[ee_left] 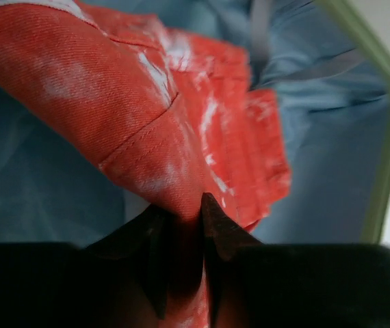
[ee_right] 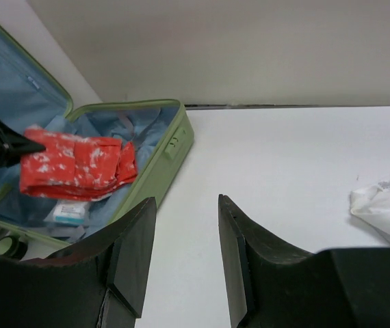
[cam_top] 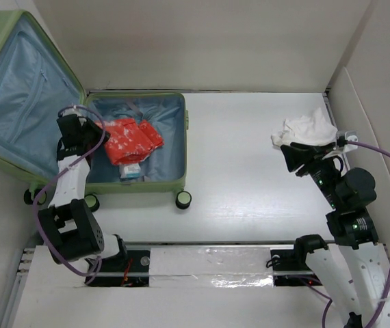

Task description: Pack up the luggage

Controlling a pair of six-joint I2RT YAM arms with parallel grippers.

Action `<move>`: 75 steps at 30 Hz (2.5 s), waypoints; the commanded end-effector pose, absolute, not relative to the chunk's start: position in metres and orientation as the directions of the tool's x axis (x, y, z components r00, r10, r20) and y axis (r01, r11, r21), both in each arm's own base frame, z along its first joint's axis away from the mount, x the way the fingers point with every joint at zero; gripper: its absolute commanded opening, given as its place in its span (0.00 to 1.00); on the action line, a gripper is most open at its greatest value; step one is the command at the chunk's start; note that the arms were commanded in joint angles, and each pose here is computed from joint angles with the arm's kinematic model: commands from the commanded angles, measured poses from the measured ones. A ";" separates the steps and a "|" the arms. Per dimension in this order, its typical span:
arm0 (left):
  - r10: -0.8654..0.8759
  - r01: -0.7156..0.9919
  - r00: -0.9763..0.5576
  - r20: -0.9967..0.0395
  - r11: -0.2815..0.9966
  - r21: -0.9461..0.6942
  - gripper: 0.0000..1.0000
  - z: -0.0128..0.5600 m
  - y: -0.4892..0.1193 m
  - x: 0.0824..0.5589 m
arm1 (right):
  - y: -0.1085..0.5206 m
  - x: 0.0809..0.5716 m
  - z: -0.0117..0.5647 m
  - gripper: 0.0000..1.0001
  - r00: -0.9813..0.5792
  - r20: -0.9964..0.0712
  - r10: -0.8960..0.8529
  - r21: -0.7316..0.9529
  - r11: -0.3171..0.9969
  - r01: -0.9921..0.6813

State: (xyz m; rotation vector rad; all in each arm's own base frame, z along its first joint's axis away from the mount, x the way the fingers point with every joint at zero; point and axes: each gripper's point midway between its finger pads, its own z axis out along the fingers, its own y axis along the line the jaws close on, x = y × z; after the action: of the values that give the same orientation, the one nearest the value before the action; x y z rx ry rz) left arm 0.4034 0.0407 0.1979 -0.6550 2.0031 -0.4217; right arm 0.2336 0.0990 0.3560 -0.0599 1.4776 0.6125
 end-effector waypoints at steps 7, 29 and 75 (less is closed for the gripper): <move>-0.693 -0.368 -0.314 -0.649 0.719 -0.590 0.51 0.197 0.054 0.364 | 0.107 0.230 0.363 0.48 -0.012 -0.946 0.323 0.291 0.834 -0.469; -0.375 0.285 -0.258 -0.890 0.851 -0.441 0.34 0.356 -0.236 0.367 | -0.001 0.352 0.281 0.19 -0.122 -0.923 0.366 0.333 0.915 0.228; -0.317 0.306 -0.573 -0.755 0.772 -0.557 0.44 0.153 -0.378 0.321 | 0.076 0.417 0.176 0.79 -0.625 -0.655 0.426 0.588 0.806 -0.066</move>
State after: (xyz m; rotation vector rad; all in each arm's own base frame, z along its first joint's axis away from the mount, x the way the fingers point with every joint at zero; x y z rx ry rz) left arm 0.3363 -0.3562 0.1430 -0.0623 2.0316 -0.8359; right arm 0.3905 0.1261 0.1319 0.2173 2.2920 0.8528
